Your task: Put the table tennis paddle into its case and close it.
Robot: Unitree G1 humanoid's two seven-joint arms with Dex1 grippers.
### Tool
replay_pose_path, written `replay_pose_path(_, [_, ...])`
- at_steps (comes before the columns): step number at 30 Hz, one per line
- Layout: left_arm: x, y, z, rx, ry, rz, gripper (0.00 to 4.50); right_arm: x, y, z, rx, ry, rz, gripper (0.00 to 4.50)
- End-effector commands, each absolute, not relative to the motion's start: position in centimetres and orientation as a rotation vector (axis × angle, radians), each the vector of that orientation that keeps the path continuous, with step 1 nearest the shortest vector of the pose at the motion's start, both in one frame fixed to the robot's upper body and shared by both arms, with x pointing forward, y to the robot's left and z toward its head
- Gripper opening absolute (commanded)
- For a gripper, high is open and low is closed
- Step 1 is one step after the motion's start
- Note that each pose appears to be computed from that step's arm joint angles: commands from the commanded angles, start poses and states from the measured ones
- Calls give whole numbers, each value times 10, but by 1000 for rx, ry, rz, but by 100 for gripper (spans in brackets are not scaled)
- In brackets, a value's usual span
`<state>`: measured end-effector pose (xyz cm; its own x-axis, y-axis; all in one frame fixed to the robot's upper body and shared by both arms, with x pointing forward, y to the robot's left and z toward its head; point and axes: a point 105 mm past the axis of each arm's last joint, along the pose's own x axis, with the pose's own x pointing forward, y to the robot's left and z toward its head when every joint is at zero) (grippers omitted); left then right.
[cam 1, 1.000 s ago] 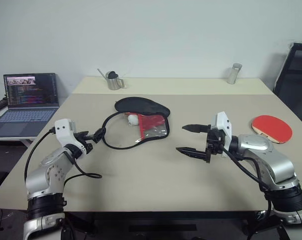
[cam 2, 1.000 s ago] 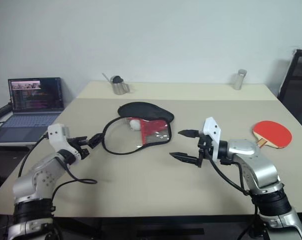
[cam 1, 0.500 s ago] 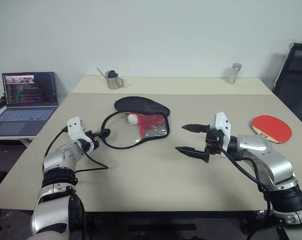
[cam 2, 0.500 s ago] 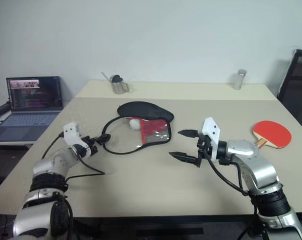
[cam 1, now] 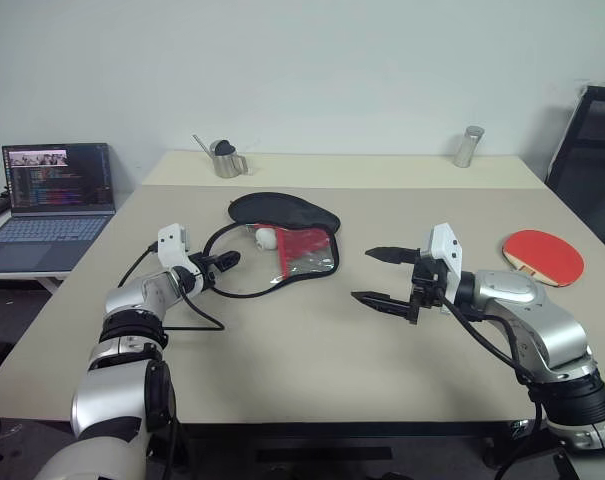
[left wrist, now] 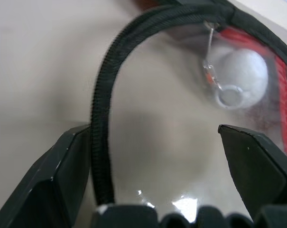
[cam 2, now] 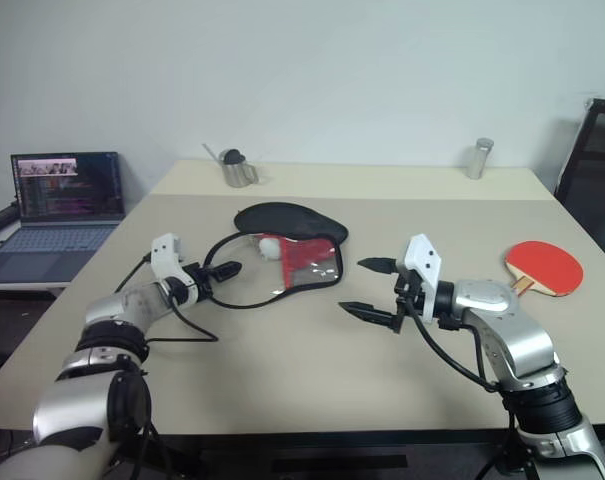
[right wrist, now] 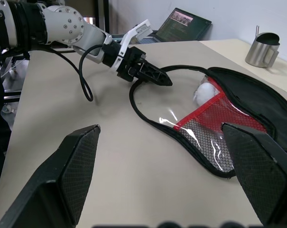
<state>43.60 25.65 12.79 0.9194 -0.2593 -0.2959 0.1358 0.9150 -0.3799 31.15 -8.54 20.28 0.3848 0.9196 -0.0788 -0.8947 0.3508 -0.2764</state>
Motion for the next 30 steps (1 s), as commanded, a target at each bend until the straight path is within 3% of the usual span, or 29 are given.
replay_pose_path(1, [441,260,143,-345,314,-209,432,308,-81,215,-324,-162,1182,449])
replay_pose_path(3, [442,256,143,-348,318,-218,393,308,-81,215,-323,-164,1182,450])
replay_pose_path(14, [441,255,145,-399,298,-233,1,309,-82,216,-325,-170,1171,450])
replay_pose_path(20, [439,256,151,-397,285,-277,1,309,-85,219,-333,-169,1167,450])
replay_pose_path(30, [425,209,174,-283,341,-680,1,300,-105,221,-376,-135,1143,450])
